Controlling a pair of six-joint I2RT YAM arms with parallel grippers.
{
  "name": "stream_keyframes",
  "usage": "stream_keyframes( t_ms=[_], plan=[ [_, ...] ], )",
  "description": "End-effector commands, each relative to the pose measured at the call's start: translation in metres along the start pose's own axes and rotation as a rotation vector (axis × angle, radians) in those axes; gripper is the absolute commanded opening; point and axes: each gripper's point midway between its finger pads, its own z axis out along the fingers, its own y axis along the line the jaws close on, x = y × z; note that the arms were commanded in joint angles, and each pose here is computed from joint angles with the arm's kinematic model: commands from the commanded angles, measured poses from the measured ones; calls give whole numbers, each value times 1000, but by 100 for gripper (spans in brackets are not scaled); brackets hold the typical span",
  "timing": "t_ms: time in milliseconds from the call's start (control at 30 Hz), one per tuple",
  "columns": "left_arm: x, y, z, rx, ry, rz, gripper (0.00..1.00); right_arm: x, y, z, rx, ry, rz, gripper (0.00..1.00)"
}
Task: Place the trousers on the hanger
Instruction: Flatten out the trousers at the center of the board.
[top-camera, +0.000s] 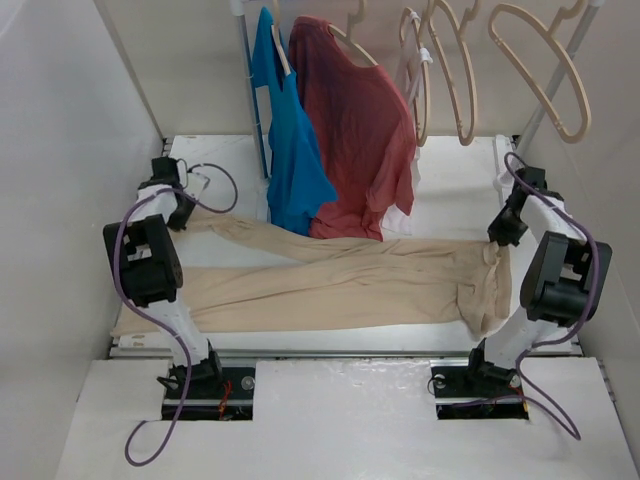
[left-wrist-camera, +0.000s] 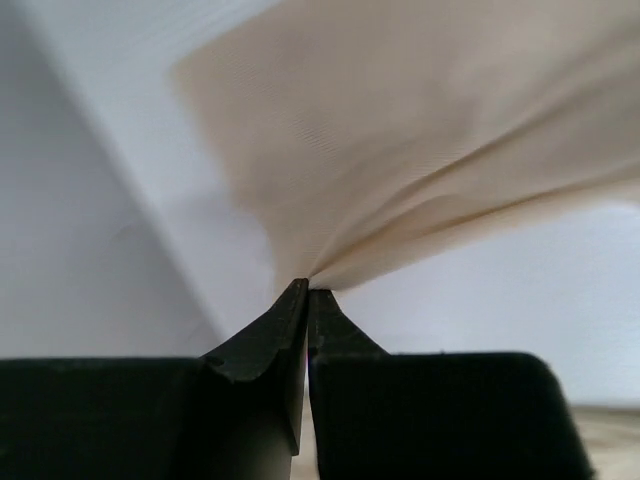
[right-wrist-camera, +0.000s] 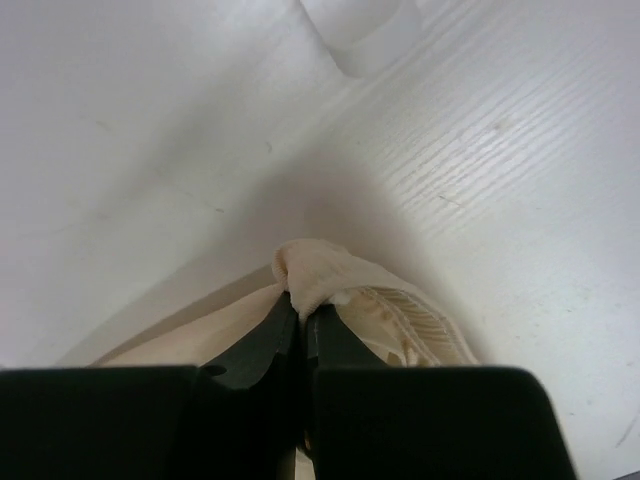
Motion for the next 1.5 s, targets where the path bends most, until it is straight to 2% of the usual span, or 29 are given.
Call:
stream_keyframes(
  t_ms=[0,133,200,367,667,767,833,933,1000,1033,1067,1133,1167,1267,1300,1367,1433,1467],
  plan=[
    [-14,71,-73,-204,-81,-22,0,-62,0,-61,-38,-248,19,0],
    [-18,97,-114,-305,-98,5,0,-80,1,-103,-78,-363,39,0],
    [-17,104,-128,-337,-96,28,0,-83,6,-110,-109,-373,28,0],
    [-21,127,-159,-432,-106,8,0,-87,9,-116,-122,-381,27,0],
    [-31,150,-178,-494,-113,-44,0,-96,11,-139,-178,-428,32,0],
    [-44,167,-193,-545,-135,-60,0,-102,12,-151,-205,-458,28,0],
    [-51,182,-219,-579,-164,-79,0,-102,11,-159,-211,-479,21,0],
    [-50,190,-235,-584,-189,-106,0,-100,10,-159,-226,-477,24,0],
    [-46,181,-246,-570,-210,-101,0,-95,12,-156,-246,-469,9,0],
    [-40,173,-243,-544,-194,-78,0,-87,11,-152,-249,-450,5,0],
    [-24,158,-223,-493,-134,-54,0,-83,12,-147,-253,-434,2,0],
    [4,142,-219,-475,-74,-38,0,-74,17,-140,-284,-400,3,0],
    [32,122,-192,-409,11,-11,0,-65,14,-133,-287,-372,19,0],
    [87,103,-177,-370,142,-19,0,-32,12,-105,-316,-244,104,1],
    [112,84,-157,-302,217,-15,0,-26,9,-100,-324,-223,154,3],
    [143,74,-148,-271,302,-47,0,-15,4,-91,-328,-209,204,4],
    [165,58,-137,-221,359,-65,0,6,-2,-78,-313,-180,266,13],
    [170,52,-134,-208,371,-72,0,13,-5,-74,-299,-167,286,24]
  ],
)
